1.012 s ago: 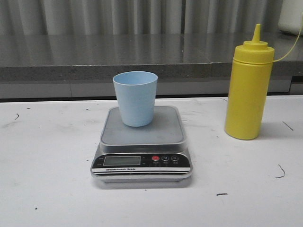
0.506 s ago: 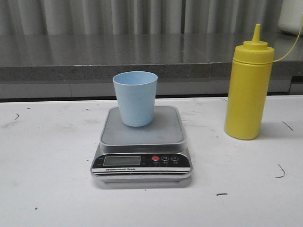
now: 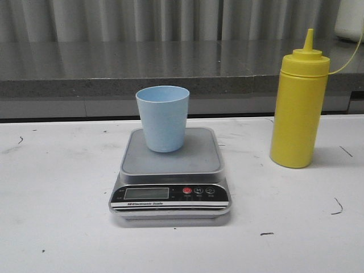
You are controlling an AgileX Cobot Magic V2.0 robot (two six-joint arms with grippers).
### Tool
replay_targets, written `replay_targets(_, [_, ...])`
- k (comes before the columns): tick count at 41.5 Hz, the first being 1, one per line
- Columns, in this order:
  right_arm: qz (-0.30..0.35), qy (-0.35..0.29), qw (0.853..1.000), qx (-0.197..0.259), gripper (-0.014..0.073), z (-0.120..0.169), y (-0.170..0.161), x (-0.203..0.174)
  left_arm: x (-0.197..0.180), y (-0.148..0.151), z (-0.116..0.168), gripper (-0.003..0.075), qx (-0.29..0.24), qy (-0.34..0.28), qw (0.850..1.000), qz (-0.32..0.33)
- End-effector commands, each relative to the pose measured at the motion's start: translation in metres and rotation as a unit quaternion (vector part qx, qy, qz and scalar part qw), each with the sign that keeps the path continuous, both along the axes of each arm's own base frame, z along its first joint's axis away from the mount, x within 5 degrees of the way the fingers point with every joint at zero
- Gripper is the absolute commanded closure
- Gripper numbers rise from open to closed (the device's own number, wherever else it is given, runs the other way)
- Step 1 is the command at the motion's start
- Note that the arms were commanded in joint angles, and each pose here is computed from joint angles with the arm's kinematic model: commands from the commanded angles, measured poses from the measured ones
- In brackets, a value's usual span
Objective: Pour seasoning into cup on scale with both arms
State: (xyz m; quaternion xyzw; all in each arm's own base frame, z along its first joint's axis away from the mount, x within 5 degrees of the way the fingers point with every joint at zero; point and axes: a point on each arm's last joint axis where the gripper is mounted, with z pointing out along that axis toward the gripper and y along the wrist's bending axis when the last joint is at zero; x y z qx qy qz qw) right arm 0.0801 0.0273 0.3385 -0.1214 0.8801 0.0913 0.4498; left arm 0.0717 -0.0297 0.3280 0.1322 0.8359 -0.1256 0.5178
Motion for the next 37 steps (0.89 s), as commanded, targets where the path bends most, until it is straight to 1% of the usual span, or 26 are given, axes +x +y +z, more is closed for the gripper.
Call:
replay_targets(1, [0.001, -0.045, 0.999, 0.013, 0.0663, 0.015, 0.001, 0.002, 0.000, 0.006, -0.003, 0.0740, -0.035, -0.090, 0.995, 0.038])
replay_targets(5, [0.001, -0.045, 0.999, 0.013, 0.0663, 0.015, 0.001, 0.002, -0.006, 0.014, -0.020, 0.0740, -0.056, -0.150, 0.984, 0.074])
replay_targets(8, [0.001, -0.045, 0.999, 0.013, 0.0663, 0.015, 0.001, 0.002, -0.009, 0.018, -0.040, 0.0740, -0.064, -0.177, 0.976, 0.105])
replay_targets(12, [0.001, -0.045, 0.999, 0.013, 0.0663, 0.015, 0.001, 0.002, -0.014, 0.022, -0.064, 0.0740, -0.094, -0.195, 0.966, 0.141])
replay_targets(14, [0.001, -0.045, 0.999, 0.013, 0.0663, 0.015, 0.001, 0.002, -0.015, 0.024, -0.076, 0.0740, -0.102, -0.192, 0.963, 0.156])
replay_targets(17, [0.001, -0.045, 0.999, 0.013, 0.0663, 0.015, 0.001, 0.002, -0.017, 0.026, -0.089, 0.0740, -0.100, -0.197, 0.960, 0.171])
replay_targets(28, [0.001, -0.045, 0.999, 0.013, 0.0663, 0.015, 0.001, 0.002, -0.017, 0.027, -0.118, 0.0740, -0.104, -0.246, 0.947, 0.178])
replay_targets(30, [0.001, -0.045, 0.999, 0.013, 0.0663, 0.015, 0.001, 0.002, -0.016, 0.028, -0.121, 0.0740, -0.107, -0.260, 0.943, 0.177])
replay_targets(31, [0.001, -0.045, 0.999, 0.013, 0.0663, 0.015, 0.001, 0.002, -0.016, 0.027, -0.122, 0.0740, -0.105, -0.249, 0.946, 0.178])
replay_targets(37, [0.001, -0.044, 0.999, 0.013, 0.0663, 0.015, 0.001, 0.002, -0.017, 0.028, -0.120, 0.0740, -0.105, -0.264, 0.942, 0.176])
